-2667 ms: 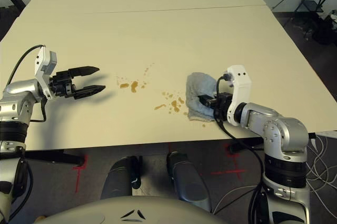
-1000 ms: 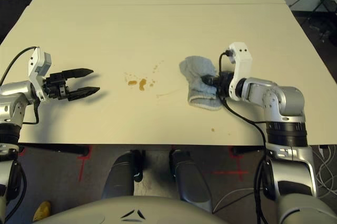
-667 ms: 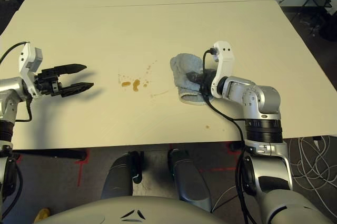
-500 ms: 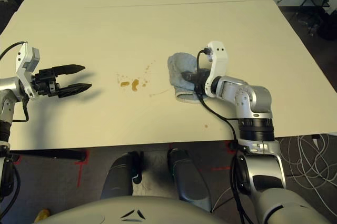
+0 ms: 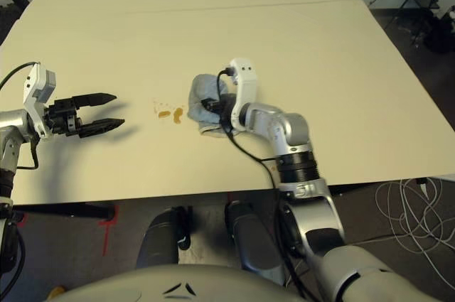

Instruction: Wipe the water off the table with a rag.

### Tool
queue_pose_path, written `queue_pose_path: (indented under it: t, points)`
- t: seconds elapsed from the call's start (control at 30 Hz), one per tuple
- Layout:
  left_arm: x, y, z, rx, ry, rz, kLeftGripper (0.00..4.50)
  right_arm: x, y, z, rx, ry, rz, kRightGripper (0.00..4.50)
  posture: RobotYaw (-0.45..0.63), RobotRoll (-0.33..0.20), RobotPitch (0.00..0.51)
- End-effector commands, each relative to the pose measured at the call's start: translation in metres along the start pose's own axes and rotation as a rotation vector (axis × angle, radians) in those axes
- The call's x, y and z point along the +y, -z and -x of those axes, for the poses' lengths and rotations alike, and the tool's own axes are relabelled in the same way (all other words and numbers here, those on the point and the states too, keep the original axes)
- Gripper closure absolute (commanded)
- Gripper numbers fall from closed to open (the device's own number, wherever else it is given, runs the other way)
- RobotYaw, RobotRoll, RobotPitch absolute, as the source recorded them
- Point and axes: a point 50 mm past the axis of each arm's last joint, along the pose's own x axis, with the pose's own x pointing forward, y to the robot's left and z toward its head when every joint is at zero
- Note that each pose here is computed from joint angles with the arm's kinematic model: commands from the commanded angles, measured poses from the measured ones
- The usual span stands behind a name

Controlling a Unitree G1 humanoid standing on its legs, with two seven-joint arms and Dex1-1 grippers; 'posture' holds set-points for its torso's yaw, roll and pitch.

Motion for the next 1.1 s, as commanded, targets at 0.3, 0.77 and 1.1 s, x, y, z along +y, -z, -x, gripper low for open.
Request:
queue_pose_path:
  t: [0.3,0.77,1.1]
  points:
    - [-0.006,0.003,0.003,-0.003,-0.008,0.011,0.00,0.032,0.040,-0.030,0.215,-0.177,0.105,4.32,-0.10,0.000,0.193]
    - [-0.007,0.004,-0.001,-0.009,-0.008,0.013,0.00,0.018,0.031,-0.024,0.187,-0.152,0.132,4.32,-0.10,0.000,0.191]
    - [-0.003,0.002,-0.009,-0.017,0.006,0.008,0.00,-0.037,-0.016,0.021,0.066,0.039,0.128,4.32,-0.15,0.000,0.181]
